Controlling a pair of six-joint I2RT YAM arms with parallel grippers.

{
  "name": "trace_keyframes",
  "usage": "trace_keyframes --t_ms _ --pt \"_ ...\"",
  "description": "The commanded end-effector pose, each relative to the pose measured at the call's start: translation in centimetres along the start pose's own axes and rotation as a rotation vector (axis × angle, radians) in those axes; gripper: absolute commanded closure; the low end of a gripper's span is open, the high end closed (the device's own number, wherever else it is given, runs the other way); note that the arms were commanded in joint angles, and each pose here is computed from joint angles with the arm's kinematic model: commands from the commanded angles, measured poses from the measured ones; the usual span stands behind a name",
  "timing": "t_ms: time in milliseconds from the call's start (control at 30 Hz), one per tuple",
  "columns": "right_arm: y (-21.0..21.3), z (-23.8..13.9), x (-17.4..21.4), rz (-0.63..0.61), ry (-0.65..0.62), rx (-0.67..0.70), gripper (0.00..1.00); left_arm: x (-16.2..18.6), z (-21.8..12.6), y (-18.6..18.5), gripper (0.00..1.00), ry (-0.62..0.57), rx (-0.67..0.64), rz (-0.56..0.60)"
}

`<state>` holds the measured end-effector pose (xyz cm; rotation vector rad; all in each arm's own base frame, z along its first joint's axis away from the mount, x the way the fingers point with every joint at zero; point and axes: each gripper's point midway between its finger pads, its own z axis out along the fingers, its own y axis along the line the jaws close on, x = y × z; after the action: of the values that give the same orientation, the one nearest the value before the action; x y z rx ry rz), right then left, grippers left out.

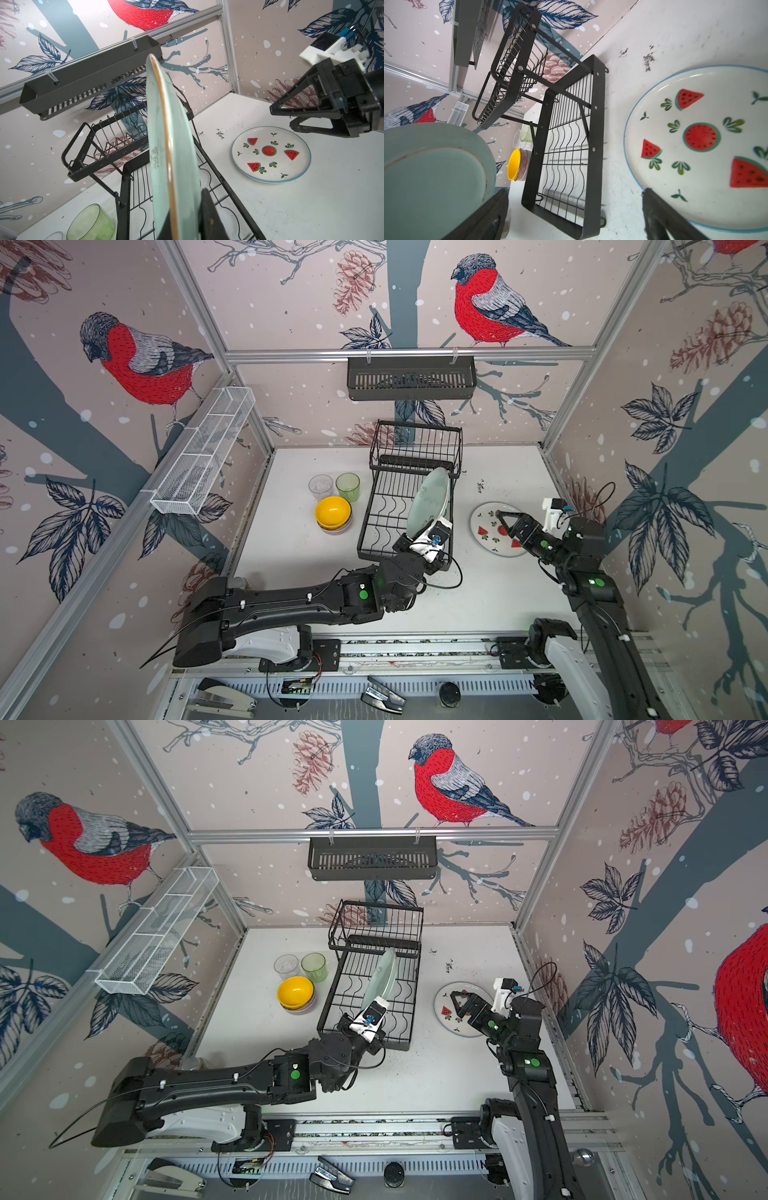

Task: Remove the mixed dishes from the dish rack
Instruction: 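Lift the pale green plate out of the rack and lower it toward the right gripper, then close the right gripper on the green plate rim beside the left gripper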

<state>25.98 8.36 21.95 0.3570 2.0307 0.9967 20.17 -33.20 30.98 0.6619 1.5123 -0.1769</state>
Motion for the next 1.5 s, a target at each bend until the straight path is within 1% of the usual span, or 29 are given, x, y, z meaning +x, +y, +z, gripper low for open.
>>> trace_keyframes --t_ms 0,133,267,433,633,800,933,1067,1300,1467 --pt "0.7 0.4 0.0 0.008 -0.016 -0.002 0.01 -2.7 -0.8 2.2 1.0 -0.104 -0.069 -0.134" --pt "2.4 1.1 1.0 -0.01 0.008 -0.035 0.0 -1.6 -1.2 2.7 1.0 -0.09 -0.083 -0.121" --pt "3.6 2.0 1.9 -0.032 0.03 -0.033 0.0 0.7 -1.0 2.9 1.0 -0.031 -0.14 -0.053" --pt "5.3 3.3 3.3 -0.045 0.072 -0.068 0.0 3.3 -0.4 2.3 1.0 0.033 -0.164 0.018" --pt "7.0 4.3 4.3 -0.068 0.09 -0.084 0.01 5.3 -0.1 1.1 1.0 0.065 -0.118 0.024" --pt "7.9 5.0 4.9 -0.065 0.122 -0.1 0.0 7.5 0.3 0.1 1.0 0.117 -0.105 0.093" --pt "8.3 5.1 4.8 -0.055 0.118 -0.121 0.01 8.7 0.4 -0.3 1.0 0.142 -0.096 0.13" --pt "8.5 5.1 4.7 -0.043 0.114 -0.126 0.01 9.3 0.7 -1.1 1.0 0.148 -0.074 0.159" --pt "8.8 5.4 5.1 -0.038 0.141 -0.148 0.0 11.0 1.6 -3.5 1.0 0.175 -0.003 0.233" --pt "9.0 5.4 5.3 -0.018 0.136 -0.178 0.01 10.3 2.2 -5.2 1.0 0.135 0.061 0.217"
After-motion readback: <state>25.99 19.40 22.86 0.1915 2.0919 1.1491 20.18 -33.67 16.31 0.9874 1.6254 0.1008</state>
